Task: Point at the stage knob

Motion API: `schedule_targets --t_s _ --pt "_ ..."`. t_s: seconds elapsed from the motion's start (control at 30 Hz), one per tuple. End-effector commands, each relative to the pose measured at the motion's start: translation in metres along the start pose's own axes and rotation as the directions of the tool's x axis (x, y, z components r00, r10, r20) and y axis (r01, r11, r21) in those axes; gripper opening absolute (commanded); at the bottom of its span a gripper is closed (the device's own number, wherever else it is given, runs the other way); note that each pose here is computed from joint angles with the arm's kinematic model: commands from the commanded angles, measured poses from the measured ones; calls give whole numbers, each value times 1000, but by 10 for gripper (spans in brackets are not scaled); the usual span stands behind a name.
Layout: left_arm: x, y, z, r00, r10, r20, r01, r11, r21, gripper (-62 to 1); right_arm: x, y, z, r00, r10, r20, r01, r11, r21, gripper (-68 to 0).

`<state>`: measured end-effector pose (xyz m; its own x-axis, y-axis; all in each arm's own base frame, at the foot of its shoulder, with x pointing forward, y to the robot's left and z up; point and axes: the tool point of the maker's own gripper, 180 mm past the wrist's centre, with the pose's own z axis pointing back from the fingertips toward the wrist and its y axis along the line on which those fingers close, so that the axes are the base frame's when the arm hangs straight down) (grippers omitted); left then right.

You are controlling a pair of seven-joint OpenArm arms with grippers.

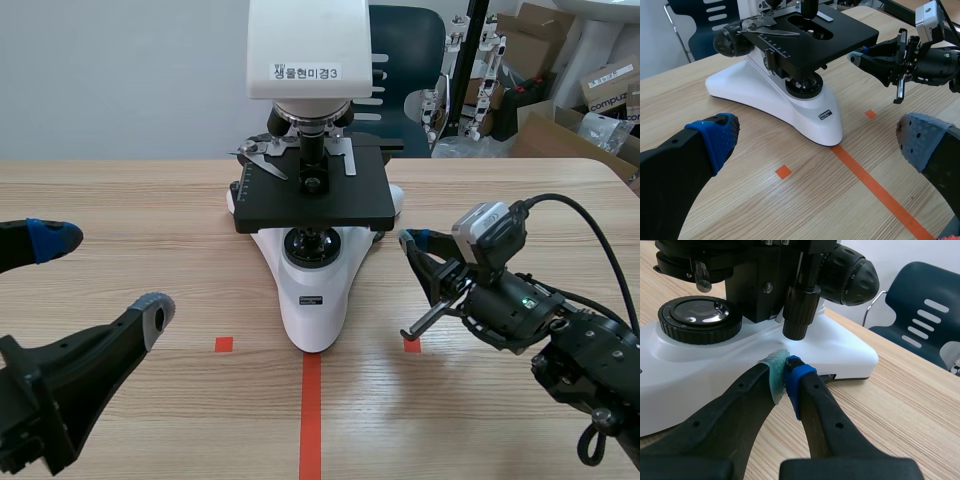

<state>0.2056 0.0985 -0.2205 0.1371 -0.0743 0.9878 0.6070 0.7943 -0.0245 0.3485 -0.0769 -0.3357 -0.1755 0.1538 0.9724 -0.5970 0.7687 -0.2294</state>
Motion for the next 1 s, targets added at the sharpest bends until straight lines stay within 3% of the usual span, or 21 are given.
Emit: schedule_targets --t_s 0.0,0.97 --pt "9 -2 -1 999 2 34 -2 1000 -4 14 8 -7 -3 1000 2 29 -1 1000 -17 -653" --pt "9 -2 -1 999 2 34 -2 1000 -4 14 2 -2 4 1000 -23 17 24 999 -24 -653"
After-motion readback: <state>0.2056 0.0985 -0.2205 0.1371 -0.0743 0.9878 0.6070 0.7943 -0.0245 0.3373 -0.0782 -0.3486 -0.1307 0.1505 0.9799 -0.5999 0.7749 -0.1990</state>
